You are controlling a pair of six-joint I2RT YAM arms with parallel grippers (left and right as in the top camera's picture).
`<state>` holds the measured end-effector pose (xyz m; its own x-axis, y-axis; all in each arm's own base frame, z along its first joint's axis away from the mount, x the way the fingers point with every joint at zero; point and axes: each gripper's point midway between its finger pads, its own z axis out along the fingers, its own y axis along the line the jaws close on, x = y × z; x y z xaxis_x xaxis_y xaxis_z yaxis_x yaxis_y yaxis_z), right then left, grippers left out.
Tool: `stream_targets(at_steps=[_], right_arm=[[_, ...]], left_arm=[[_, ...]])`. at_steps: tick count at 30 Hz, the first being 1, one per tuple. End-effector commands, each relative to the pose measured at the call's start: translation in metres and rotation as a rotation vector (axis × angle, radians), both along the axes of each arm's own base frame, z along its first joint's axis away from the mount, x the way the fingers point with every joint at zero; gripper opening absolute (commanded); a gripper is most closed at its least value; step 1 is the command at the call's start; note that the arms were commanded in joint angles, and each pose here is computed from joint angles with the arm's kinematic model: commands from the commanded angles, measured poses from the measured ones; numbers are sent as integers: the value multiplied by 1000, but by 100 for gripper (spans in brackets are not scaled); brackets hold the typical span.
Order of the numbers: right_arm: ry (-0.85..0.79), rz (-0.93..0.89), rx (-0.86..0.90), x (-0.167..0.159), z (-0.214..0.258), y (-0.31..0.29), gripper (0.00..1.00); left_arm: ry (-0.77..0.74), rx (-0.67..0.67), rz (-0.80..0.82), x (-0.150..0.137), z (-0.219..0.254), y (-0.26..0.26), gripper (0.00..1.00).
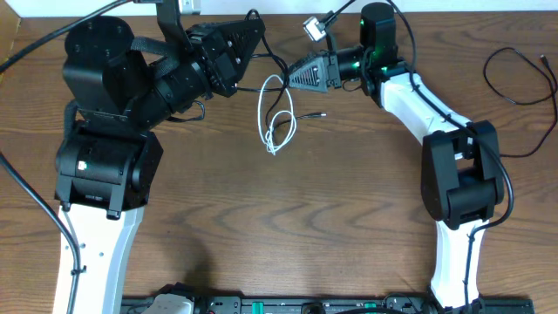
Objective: Untangle cables
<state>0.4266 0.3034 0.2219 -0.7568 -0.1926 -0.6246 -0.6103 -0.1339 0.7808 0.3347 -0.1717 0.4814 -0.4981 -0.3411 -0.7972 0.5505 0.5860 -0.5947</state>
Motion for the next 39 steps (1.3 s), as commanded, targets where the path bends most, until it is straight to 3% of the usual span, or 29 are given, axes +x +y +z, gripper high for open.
stream_targets(at_steps=[1, 13, 20, 25, 26, 28, 32, 35, 39], right_arm=[[-1, 38, 14, -6, 9, -3, 78], [-5, 79, 15, -22, -2, 14, 72], [162, -154, -199, -16, -91, 33, 61], [183, -282, -294, -2, -117, 29, 32], [195, -336, -333, 6, -125, 23, 17], [222, -410, -395, 16, -138, 13, 1], [265, -617, -590, 43, -164, -37, 1], [243, -720, -703, 54, -161, -71, 1], [182, -998, -973, 72, -140, -160, 1]], left_arm=[[-13, -8, -6, -4, 9, 1, 7], [-8, -17, 21, 0, 10, 9, 7], [-41, -44, 23, -3, 22, 10, 8], [-44, -44, 24, -4, 23, 11, 7], [-45, -44, 24, -4, 23, 11, 7], [-49, -44, 33, -2, 24, 13, 8], [-50, -42, 115, 9, 24, 41, 7], [-47, -40, 187, 18, 23, 66, 7], [-4, -31, 308, 27, 13, 109, 7]])
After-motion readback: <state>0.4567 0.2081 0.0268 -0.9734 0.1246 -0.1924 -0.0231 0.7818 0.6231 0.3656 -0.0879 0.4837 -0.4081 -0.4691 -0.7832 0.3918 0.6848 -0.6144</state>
